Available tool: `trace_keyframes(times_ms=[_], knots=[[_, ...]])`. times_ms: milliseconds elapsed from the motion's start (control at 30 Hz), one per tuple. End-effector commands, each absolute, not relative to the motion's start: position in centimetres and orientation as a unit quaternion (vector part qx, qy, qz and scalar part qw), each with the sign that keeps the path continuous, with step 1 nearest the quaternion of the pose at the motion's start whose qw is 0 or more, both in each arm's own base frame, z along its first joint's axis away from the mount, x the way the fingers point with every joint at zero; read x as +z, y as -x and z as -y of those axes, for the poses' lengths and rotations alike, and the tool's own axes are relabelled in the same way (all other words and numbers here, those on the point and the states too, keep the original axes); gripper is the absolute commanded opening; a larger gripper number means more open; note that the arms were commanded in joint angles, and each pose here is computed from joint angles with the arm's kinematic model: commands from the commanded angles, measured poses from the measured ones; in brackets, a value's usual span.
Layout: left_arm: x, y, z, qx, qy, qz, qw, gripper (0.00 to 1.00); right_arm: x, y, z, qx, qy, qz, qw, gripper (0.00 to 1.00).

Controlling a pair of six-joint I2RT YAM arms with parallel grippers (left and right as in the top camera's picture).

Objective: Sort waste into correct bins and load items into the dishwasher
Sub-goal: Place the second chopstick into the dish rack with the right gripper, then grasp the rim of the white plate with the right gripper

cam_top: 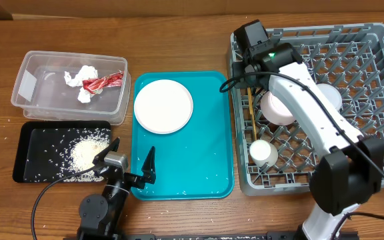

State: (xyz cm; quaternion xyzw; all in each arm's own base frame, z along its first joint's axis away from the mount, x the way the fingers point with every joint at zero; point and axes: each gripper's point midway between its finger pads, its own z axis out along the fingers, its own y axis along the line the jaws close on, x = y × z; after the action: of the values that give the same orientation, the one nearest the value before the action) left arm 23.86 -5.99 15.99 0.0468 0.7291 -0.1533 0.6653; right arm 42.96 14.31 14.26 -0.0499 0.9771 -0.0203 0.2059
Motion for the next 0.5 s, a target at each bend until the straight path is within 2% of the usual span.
trace_keyframes(times_ms=[0, 100, 267, 333, 367, 467], knots=[[15.9, -23.8, 6.2, -0.151, -0.058, -0.727, 0.667, 1.0, 13.1, -42.6, -14.4, -0.033, 0.074, -0.978, 0.191, 0.37], [15.9, -23.8, 6.2, -0.151, -0.057, -0.727, 0.667, 1.0, 15.3, -42.4, -16.0, -0.011, 0.08, -0.974, 0.211, 0.47], [15.9, -23.8, 6.2, -0.151, -0.057, -0.727, 0.667, 1.0, 19.6, -40.6, -21.4, 0.105, 0.073, -0.963, 0.237, 0.54], [15.9, -23.8, 6.2, -0.151, -0.058, -0.727, 0.667, 1.0, 20.0, -39.9, -23.5, 0.151, 0.064, -0.96, 0.225, 0.55], [15.9, -23.8, 6.2, -0.151, -0.058, -0.727, 0.667, 1.0, 19.4, -39.2, -25.5, 0.186, 0.055, -0.959, 0.208, 0.5], [15.9, -23.8, 6.2, -0.151, -0.057, -0.727, 0.667, 1.0, 17.0, -38.9, -27.1, 0.188, 0.024, -0.963, 0.19, 0.49]])
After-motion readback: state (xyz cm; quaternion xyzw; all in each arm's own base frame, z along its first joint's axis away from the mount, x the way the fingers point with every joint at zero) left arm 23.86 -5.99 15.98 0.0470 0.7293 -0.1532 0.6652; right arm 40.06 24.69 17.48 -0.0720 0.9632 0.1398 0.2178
